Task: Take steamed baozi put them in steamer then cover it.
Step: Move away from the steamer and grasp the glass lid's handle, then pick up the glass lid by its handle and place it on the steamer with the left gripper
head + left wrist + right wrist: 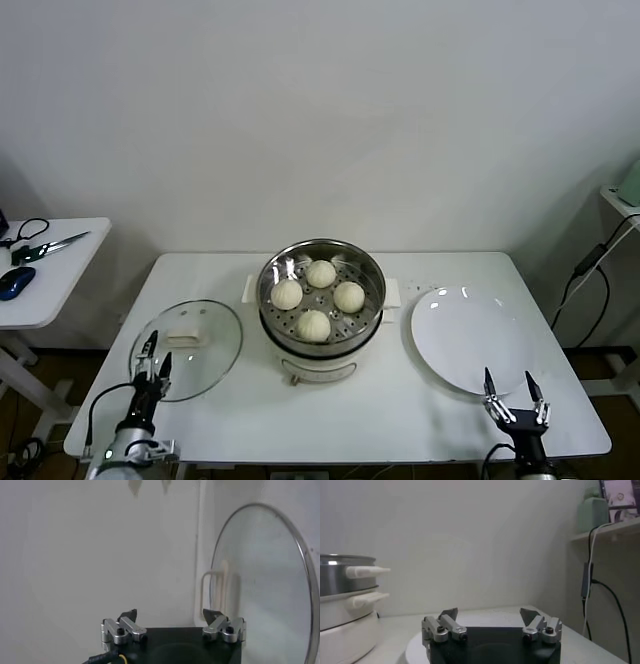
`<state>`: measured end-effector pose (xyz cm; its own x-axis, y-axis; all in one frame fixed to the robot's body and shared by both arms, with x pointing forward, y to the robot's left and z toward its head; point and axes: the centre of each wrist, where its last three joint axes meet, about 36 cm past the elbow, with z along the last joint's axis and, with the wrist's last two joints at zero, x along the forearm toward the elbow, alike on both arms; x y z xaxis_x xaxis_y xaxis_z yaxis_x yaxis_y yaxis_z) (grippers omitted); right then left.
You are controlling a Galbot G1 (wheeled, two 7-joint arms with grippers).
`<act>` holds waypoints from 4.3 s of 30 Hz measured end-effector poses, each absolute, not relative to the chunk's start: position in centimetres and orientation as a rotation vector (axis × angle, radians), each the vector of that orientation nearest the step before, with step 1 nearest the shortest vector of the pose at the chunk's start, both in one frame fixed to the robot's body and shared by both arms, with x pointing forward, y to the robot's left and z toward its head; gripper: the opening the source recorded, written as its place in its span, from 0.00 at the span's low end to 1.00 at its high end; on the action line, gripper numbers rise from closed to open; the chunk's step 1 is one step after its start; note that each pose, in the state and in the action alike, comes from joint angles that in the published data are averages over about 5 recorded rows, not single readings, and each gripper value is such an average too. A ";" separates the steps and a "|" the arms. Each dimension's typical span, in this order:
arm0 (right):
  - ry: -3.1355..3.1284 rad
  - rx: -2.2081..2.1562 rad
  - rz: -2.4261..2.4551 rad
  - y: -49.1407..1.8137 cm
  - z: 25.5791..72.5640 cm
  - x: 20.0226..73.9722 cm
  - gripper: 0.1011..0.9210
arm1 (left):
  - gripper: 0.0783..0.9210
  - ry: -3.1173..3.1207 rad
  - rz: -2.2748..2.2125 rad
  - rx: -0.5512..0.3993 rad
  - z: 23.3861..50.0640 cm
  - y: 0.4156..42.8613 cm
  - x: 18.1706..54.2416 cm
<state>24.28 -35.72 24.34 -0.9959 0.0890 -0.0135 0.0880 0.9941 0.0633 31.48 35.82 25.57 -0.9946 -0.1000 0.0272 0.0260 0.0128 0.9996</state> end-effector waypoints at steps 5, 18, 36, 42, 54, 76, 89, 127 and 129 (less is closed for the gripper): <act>3.117 0.160 0.092 -35.9 24.3 23.8 0.88 | 0.88 -2.143 -2.139 0.095 24.8 35.9 33.0; 3.119 0.186 0.110 -34.9 23.4 22.6 0.88 | 0.88 -2.121 -2.123 0.117 23.5 35.1 36.4; 3.111 0.194 0.117 -34.4 23.2 22.4 0.88 | 0.47 -2.065 -2.151 0.125 22.2 35.2 38.3; 3.104 0.198 0.116 -34.5 23.3 22.6 0.88 | 0.26 -2.073 -2.146 0.128 21.9 34.7 38.4; 3.097 0.206 0.112 -34.3 23.3 22.9 0.88 | 0.07 -2.141 -2.126 0.161 22.7 34.6 39.0; 3.130 0.257 0.018 -34.2 23.7 23.9 0.88 | 0.07 -2.206 -2.091 0.267 40.6 35.4 42.2; 3.129 0.213 -0.017 -33.8 23.5 24.9 0.88 | 0.07 -2.300 -2.015 0.181 46.7 22.6 42.1; 3.113 0.220 -0.013 -33.4 22.5 25.0 0.88 | 0.07 -2.195 -2.126 0.129 42.9 1.4 41.9; 3.113 0.222 -0.013 -33.5 22.5 24.9 0.88 | 0.07 -2.180 -2.138 0.125 42.5 1.3 41.9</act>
<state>24.92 -33.48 22.46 -0.9897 0.1417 -0.0214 0.1419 0.9899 -0.0068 41.86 1.30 42.48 -0.9930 -0.1182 0.0039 0.0015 0.0197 0.9998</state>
